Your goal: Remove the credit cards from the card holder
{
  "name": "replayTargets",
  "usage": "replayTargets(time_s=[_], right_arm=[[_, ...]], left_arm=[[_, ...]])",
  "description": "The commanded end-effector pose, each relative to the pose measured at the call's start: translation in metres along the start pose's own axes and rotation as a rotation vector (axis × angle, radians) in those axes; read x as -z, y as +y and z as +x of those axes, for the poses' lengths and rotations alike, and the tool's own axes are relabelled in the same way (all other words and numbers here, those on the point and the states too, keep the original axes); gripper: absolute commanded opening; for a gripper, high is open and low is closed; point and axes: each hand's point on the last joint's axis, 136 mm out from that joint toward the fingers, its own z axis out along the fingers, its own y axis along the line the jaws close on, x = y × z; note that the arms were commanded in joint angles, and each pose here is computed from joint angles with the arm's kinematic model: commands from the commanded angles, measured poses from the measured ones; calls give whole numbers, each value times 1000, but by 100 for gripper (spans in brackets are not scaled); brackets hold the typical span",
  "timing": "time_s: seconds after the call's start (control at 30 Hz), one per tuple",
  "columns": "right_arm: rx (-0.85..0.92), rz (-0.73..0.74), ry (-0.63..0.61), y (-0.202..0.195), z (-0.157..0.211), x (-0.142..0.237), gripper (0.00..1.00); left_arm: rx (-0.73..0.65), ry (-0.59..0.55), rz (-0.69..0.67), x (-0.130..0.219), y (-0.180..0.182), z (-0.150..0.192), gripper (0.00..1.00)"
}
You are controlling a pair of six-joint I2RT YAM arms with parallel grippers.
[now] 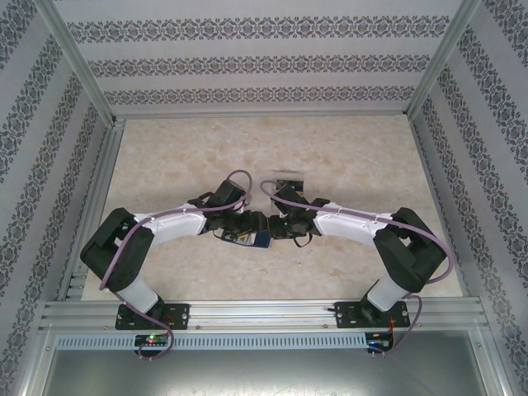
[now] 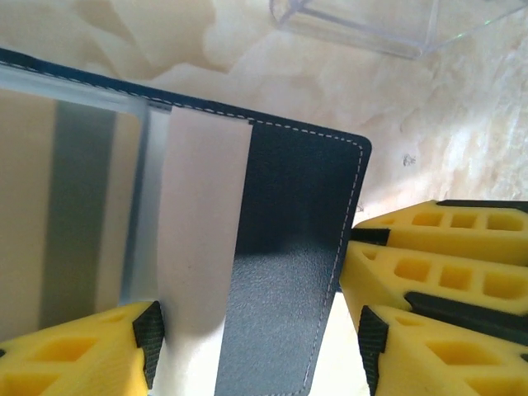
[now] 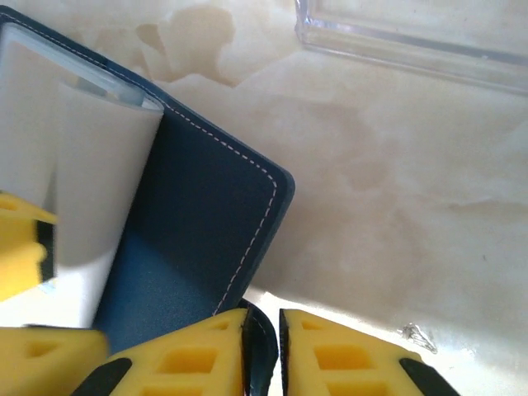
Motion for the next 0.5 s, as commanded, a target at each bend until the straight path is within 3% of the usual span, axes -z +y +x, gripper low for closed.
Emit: replayTargets(time_s=[0.0,0.3,0.47], right_arm=[[-40,-7,-43,-5,-6,10,25],[-134,-68,-108,-12,-17,30,36],[-143,-84,-99,-10,-15,29,38]], left_arm=[[-54,14,80,-4,-27,-4,66],[-120,73,127,-16,-50,4,65],[-128,24,102,-6,-50,-3,66]])
